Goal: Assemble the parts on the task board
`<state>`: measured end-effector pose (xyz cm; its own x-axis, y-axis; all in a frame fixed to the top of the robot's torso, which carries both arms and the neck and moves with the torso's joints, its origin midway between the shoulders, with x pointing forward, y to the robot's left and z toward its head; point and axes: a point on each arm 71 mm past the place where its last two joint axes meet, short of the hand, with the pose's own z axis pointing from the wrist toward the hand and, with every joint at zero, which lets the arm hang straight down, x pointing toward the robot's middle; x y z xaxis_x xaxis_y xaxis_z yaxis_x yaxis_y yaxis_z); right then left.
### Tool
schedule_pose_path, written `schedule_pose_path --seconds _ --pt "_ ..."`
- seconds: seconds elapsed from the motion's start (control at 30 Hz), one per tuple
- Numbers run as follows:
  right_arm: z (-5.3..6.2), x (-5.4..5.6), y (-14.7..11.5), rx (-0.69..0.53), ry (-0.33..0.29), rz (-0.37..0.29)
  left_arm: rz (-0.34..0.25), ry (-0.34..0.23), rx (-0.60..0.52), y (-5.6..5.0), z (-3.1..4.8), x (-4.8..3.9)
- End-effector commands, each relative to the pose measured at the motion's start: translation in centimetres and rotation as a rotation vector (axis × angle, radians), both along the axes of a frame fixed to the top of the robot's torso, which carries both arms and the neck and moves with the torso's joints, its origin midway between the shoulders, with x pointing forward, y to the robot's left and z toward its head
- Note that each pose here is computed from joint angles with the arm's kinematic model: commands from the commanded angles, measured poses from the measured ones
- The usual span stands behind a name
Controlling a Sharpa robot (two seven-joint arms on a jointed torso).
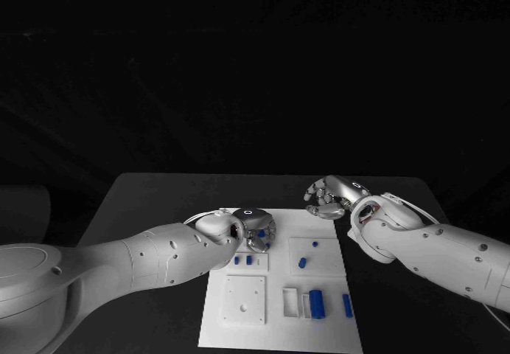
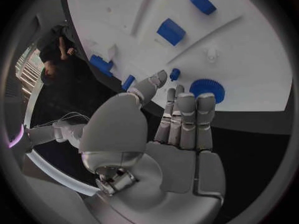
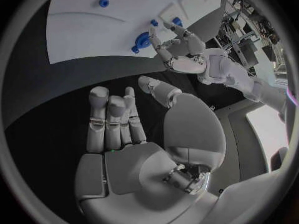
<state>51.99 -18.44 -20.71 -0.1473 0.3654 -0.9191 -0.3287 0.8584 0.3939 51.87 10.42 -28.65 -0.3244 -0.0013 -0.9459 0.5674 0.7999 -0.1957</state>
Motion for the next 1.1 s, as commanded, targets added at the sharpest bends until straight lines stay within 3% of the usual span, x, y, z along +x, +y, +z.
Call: schedule_pose_path --seconds 0.03,1.1 --pt "0.1 -0.1 0.2 0.002 -0.004 0.013 -0.008 0.010 0.021 -0.2 -0.44 -0.11" --pt "0.1 -0.3 0.2 0.003 -0.002 0.017 0.033 0.036 0.044 0.1 -2.56 -0.11"
